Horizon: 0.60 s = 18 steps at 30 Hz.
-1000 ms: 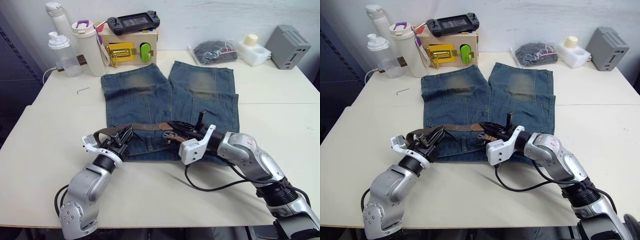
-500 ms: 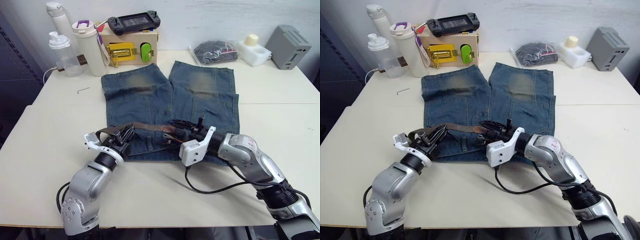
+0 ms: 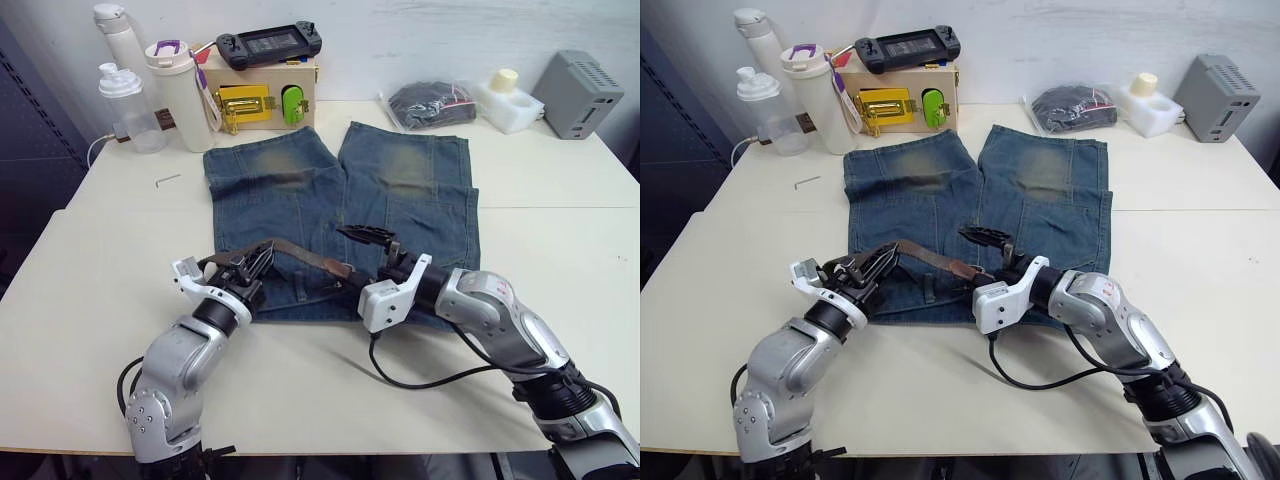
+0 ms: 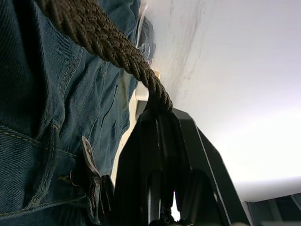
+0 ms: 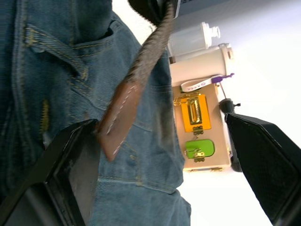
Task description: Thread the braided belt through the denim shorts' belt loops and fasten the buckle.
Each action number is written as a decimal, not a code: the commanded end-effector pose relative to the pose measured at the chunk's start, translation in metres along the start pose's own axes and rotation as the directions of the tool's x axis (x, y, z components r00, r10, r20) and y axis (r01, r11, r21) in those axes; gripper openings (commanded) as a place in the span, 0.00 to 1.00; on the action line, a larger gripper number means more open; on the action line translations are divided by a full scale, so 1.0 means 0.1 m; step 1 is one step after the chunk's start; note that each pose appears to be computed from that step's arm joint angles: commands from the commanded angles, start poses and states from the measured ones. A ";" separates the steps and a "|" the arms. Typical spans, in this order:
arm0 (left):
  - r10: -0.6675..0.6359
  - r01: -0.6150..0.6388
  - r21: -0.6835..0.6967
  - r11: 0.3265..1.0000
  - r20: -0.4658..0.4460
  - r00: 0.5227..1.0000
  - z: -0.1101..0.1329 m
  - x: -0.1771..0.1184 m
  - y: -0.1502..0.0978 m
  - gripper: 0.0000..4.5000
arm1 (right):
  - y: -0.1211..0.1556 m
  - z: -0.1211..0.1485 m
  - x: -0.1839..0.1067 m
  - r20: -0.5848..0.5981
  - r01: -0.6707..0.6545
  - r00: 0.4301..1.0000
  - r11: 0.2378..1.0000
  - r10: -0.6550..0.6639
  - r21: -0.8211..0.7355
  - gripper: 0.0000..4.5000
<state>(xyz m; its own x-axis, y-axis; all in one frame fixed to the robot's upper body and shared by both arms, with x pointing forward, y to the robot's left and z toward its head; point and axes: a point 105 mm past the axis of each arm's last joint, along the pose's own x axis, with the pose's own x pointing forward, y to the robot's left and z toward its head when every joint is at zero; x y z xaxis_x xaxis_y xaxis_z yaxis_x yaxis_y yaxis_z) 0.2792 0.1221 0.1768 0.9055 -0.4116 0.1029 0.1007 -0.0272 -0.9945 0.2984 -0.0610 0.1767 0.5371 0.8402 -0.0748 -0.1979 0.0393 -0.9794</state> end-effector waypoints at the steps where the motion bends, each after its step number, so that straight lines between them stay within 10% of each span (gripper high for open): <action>1: -0.034 0.032 0.055 0.998 0.035 0.999 0.13 -0.10 -0.07 0.00 | -0.11 0.10 -0.10 0.053 0.017 0.998 0.992 -0.024 0.123 0.99; 10: 0.023 -0.057 0.219 0.974 0.154 0.988 0.64 -0.68 0.19 0.00 | -0.30 -0.09 -0.38 0.058 -0.012 0.998 0.719 -0.040 0.695 0.99; 18: 0.047 -0.057 0.249 0.967 0.047 0.998 0.49 -0.58 0.24 0.00 | -0.36 -0.16 -0.49 0.086 -0.080 0.996 0.570 0.016 0.818 0.99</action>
<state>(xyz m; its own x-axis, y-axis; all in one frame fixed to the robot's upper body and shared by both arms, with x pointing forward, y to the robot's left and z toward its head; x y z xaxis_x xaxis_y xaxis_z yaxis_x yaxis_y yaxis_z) 0.2484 0.1998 0.1384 0.9442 -0.3288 0.0205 0.1000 0.2266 -0.9688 0.2954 -0.1098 0.1975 0.4734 0.8746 -0.1047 -0.8303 0.4033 -0.3847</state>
